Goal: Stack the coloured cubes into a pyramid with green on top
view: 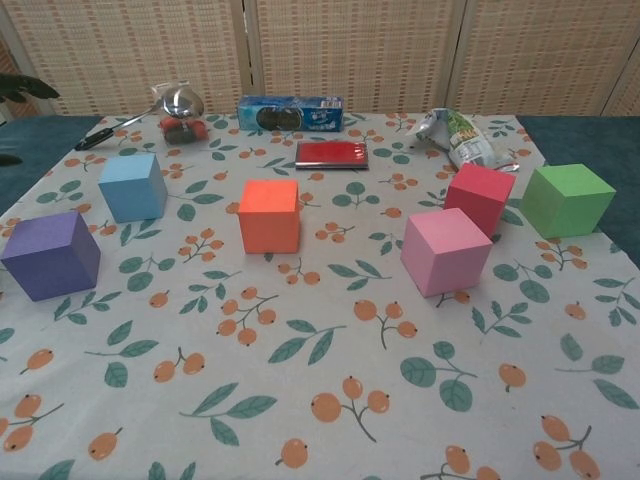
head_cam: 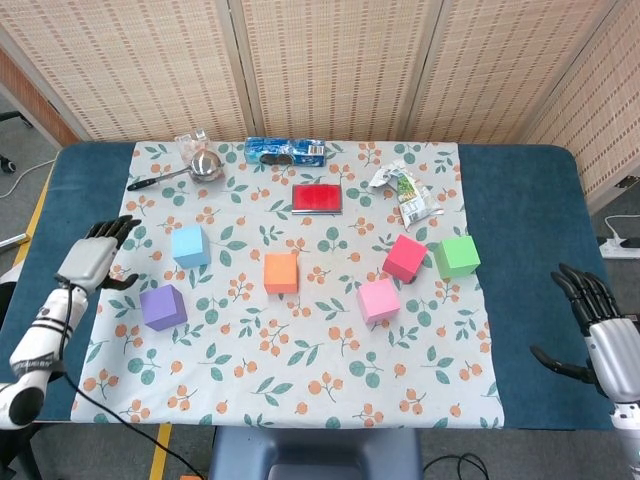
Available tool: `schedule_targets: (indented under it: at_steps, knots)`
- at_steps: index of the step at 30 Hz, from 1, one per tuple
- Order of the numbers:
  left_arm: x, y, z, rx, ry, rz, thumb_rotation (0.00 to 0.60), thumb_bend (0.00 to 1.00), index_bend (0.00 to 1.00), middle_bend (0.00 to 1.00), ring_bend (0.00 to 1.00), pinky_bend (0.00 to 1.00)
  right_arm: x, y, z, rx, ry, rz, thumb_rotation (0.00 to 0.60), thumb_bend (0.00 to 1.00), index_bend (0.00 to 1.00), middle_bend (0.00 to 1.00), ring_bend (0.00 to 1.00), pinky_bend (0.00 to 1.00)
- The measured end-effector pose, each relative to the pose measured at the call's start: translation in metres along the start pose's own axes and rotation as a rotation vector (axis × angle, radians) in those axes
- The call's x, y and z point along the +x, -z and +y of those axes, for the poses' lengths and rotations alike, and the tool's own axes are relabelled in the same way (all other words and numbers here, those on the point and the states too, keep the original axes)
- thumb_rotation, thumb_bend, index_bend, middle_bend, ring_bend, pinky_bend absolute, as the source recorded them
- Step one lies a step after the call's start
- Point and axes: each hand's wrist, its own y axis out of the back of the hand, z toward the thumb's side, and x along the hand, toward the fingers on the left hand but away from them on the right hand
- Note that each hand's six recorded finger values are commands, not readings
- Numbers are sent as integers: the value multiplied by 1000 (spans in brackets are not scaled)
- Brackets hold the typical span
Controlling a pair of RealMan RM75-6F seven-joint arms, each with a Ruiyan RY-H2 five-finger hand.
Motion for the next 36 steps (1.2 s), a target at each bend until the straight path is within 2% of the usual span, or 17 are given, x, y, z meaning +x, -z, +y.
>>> schedule_targets:
  at_steps: [8, 16, 26, 30, 32, 36]
  knots:
    - [59, -17, -8, -92, 102, 57, 600, 331, 0, 0, 0, 12, -5, 2, -4, 7, -15, -21, 600, 0, 0, 0, 0, 0]
    - [76, -41, -33, -96, 182, 41, 600, 330, 0, 0, 0, 12, -10, 4, -10, 7, -33, -33, 600, 0, 0, 0, 0, 0]
    - [86, -41, -46, -48, 176, 71, 600, 333, 0, 0, 0, 18, -12, 7, -15, 4, -46, -43, 600, 0, 0, 0, 0, 0]
    - [90, -44, -48, -69, 172, 78, 600, 330, 10, 15, 3, 28, -12, 8, -16, 4, -48, -47, 600, 0, 0, 0, 0, 0]
    - [91, -45, -49, -74, 168, 78, 600, 328, 43, 50, 32, 46, -12, 9, -16, 3, -48, -50, 600, 0, 0, 0, 0, 0]
    - [95, -47, -53, -82, 164, 82, 600, 323, 193, 199, 196, 125, -11, 10, -17, 2, -49, -55, 600, 0, 0, 0, 0, 0]
